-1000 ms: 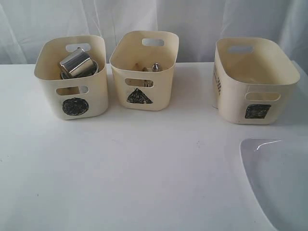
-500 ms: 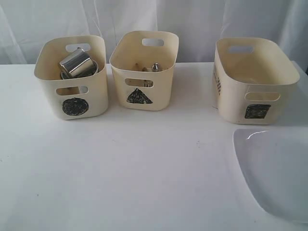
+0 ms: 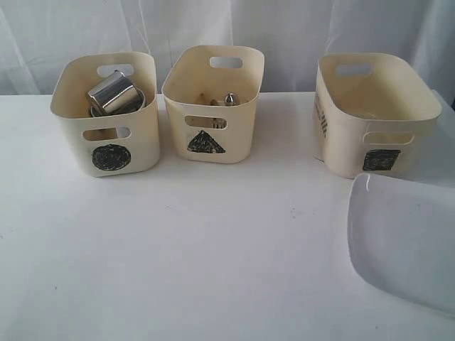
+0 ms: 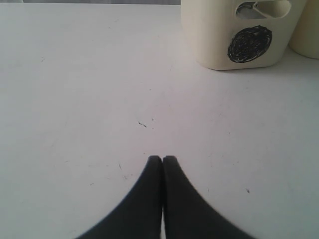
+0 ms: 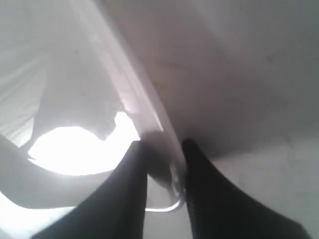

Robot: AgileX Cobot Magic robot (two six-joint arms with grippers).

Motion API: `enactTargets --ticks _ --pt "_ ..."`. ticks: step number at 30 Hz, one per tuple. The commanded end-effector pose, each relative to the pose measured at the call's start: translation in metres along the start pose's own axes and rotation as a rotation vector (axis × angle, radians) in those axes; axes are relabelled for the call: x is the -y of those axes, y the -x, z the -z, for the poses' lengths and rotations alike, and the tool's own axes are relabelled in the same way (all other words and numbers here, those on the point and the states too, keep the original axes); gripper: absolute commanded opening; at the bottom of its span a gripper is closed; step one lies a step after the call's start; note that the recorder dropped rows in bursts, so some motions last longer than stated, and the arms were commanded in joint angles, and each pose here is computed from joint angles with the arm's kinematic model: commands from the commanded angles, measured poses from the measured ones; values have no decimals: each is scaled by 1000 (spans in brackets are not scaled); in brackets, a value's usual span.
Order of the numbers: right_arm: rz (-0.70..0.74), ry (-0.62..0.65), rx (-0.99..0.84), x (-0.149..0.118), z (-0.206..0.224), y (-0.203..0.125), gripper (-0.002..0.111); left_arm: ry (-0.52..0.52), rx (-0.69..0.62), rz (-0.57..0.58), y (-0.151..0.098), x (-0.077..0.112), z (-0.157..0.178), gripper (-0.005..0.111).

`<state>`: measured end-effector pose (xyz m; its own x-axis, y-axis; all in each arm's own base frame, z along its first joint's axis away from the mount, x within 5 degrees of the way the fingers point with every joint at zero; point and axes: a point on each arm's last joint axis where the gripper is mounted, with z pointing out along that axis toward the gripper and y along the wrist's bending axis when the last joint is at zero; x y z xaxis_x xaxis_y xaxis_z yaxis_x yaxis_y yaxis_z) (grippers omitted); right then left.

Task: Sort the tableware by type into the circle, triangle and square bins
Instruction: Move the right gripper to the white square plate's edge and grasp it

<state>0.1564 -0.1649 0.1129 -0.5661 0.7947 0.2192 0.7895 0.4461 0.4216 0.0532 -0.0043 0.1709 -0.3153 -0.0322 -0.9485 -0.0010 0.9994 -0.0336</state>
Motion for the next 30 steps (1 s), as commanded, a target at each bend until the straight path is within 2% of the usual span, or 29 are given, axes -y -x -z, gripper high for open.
enactTargets --ticks 1,8,11,17,24,30 --pt "107 -115 -132 11 -2 -20 0 -7 2 1 -1 0 0 0" --pt "142 -101 -81 -1 19 -30 0 -7 2 1 -1 0 0 0" --pt "167 -76 -38 -15 25 -35 0 -7 2 1 -1 0 0 0" --pt "341 -116 34 -43 35 -48 0 -7 2 1 -1 0 0 0" --pt "433 -148 96 -50 43 -55 0 -7 2 1 -1 0 0 0" --pt "506 -73 139 -58 43 -53 0 -7 2 1 -1 0 0 0"
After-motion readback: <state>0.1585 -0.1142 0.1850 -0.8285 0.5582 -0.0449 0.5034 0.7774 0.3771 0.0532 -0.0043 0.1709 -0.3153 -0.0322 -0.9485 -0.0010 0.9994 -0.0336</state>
